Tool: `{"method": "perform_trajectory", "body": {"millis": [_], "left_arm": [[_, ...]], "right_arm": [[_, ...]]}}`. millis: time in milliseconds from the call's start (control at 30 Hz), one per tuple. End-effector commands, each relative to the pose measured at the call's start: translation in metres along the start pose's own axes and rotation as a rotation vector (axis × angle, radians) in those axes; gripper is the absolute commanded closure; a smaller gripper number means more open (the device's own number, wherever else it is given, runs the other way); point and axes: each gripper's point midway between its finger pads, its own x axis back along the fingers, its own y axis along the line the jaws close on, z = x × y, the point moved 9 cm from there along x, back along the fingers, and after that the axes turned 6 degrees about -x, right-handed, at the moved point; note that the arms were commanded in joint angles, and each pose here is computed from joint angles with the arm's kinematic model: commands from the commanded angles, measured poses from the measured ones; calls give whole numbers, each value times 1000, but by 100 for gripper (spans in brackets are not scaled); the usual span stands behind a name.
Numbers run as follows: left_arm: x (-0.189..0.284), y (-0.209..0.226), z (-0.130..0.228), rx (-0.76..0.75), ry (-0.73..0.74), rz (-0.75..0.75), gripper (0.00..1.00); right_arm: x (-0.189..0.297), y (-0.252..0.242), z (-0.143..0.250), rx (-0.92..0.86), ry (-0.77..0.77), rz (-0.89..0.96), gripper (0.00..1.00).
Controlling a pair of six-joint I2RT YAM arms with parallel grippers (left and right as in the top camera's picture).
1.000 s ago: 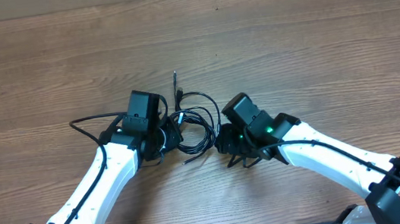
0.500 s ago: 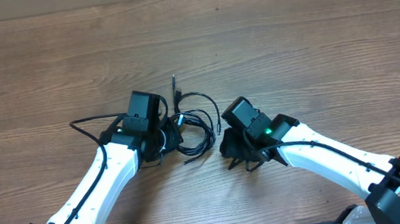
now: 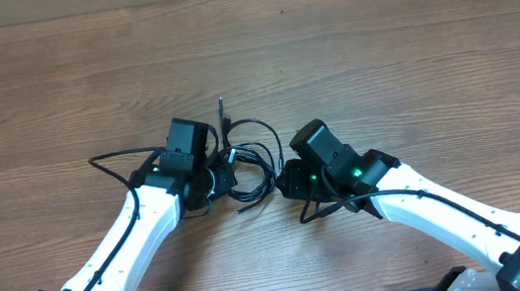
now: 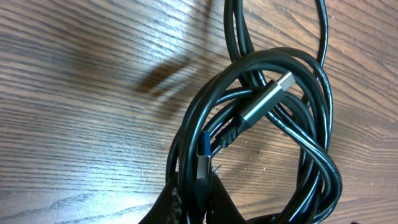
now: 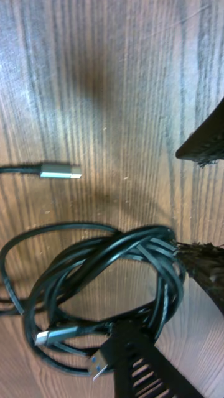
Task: Untangle cables
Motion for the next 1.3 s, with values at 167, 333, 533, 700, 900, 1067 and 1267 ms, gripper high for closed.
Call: {"method": "perform_trajectory", "body": {"millis": [167, 333, 533, 700, 900, 1067, 1267], "left_arm": [[5, -10, 1, -7, 19, 75, 96], [5, -13, 2, 12, 27, 97, 96], [6, -17, 3, 15, 45, 132, 96], [6, -20, 4, 10, 63, 168, 96], [7, -23, 5, 7, 77, 197, 96], [10, -36, 5, -20, 113, 338, 96], [16, -48, 3, -55, 140, 473, 96]], "right_arm": [[-5, 4, -3, 4, -15, 15, 60], [-9, 3, -1, 7, 0, 26, 60], [-17, 4, 2, 19, 8, 35, 60], [-22, -1, 0, -6, -21, 78, 63], [-22, -1, -3, -11, -56, 89, 65], [-22, -1, -3, -27, -56, 89, 65], [-23, 4, 0, -127, 13, 29, 65]]}}
